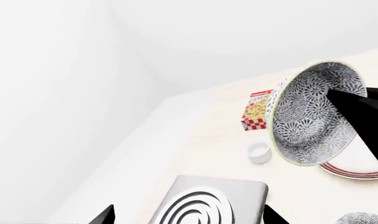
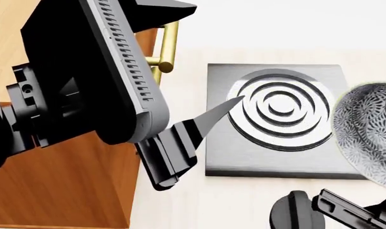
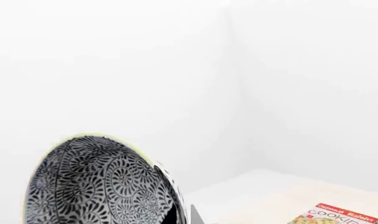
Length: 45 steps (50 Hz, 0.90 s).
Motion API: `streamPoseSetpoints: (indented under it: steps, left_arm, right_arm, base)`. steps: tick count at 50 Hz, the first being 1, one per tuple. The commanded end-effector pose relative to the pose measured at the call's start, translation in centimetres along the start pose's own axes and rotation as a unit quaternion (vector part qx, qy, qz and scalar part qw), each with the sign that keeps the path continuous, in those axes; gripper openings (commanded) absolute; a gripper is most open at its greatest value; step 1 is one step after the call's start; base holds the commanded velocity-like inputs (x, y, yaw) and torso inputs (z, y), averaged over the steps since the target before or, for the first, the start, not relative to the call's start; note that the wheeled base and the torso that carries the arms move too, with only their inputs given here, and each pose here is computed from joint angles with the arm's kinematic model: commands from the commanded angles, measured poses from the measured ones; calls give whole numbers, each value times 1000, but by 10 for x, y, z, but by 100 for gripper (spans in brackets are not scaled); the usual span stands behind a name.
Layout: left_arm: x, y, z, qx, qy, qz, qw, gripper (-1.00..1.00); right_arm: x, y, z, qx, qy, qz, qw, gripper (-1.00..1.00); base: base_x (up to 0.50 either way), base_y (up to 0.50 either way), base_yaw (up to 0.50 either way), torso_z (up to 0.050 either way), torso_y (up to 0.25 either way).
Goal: Pick the akita bowl on the wooden cabinet and place it on the plate.
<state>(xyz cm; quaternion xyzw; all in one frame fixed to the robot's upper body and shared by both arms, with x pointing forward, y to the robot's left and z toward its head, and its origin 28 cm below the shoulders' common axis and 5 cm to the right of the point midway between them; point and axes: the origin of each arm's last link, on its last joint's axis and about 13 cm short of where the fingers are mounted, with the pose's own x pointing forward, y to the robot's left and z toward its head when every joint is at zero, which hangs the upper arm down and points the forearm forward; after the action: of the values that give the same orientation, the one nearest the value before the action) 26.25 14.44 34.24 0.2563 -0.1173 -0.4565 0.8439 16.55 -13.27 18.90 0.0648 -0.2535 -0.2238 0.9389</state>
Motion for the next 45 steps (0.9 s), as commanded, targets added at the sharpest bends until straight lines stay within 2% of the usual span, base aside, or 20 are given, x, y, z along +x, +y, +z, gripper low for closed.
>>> streamPoseSetpoints:
  steps: [1, 4, 5, 9, 10, 11, 13, 20, 23, 26, 32, 33, 37, 45]
  left_arm:
    - [0, 3, 1, -8, -3, 15, 1000, 100]
    - [0, 2, 1, 5, 9, 20, 1000, 100]
    - [0, 1, 1, 17, 8, 25, 1000, 100]
    - [1, 2, 2, 0, -6, 26, 1000, 100]
    - [1, 2, 2, 1, -7, 25, 1000, 100]
    - [1, 2, 2, 0, -7, 25, 1000, 100]
    - [0, 2, 2, -1, -8, 25, 1000, 100]
    - [0, 1, 1, -1, -6, 26, 1000, 100]
    - [0, 1, 1, 0, -7, 26, 1000, 100]
    - [0, 1, 1, -1, -8, 28, 1000, 100]
    - [-1, 1, -1, -1, -7, 29, 1000, 100]
    - [-1, 1, -2, -2, -7, 31, 1000, 100]
    - [-1, 1, -4, -5, -8, 32, 999, 100]
    - [-2, 2, -6, -7, -8, 34, 999, 100]
  right_arm:
    - [3, -9, 6, 19, -1, -71, 997, -100]
    - [6, -10, 7, 36, 13, -75, 996, -100]
    - [6, -11, 8, 29, 19, -89, 995, -100]
    - [7, -13, 10, 35, 5, -98, 995, -100]
    - [7, -15, 10, 18, 17, -131, 991, -100]
    - [7, -15, 11, 34, 2, -105, 994, -100]
    - [7, -16, 12, 31, 6, -101, 994, -100]
    - [4, -23, 17, 28, 11, -121, 992, -100]
    - [2, -30, 19, 60, 13, -136, 989, -100]
    - [1, -35, 20, 69, 14, -147, 987, -100]
    - [2, -43, 21, 110, 26, -147, 983, -100]
    - [2, -45, 22, 133, 32, -150, 979, -100]
    - [4, -51, 21, 173, 48, -152, 972, -100]
    - [8, -53, 23, 207, 57, -140, 966, -100]
  base:
    - [0, 0, 0, 0, 0]
    - [0, 0, 0, 0, 0]
    - [0, 0, 0, 0, 0]
    - [0, 0, 0, 0, 0]
    - [0, 0, 0, 0, 0]
    - [0, 0, 0, 0, 10]
    - [0, 0, 0, 5, 0]
    - [0, 0, 0, 0, 0]
    - [0, 0, 0, 0, 0]
    - [0, 0, 0, 0, 0]
    - [0, 0, 0, 0, 0]
    - [0, 0, 0, 0, 0]
    - [0, 0, 0, 0, 0]
    - [0, 0, 0, 0, 0]
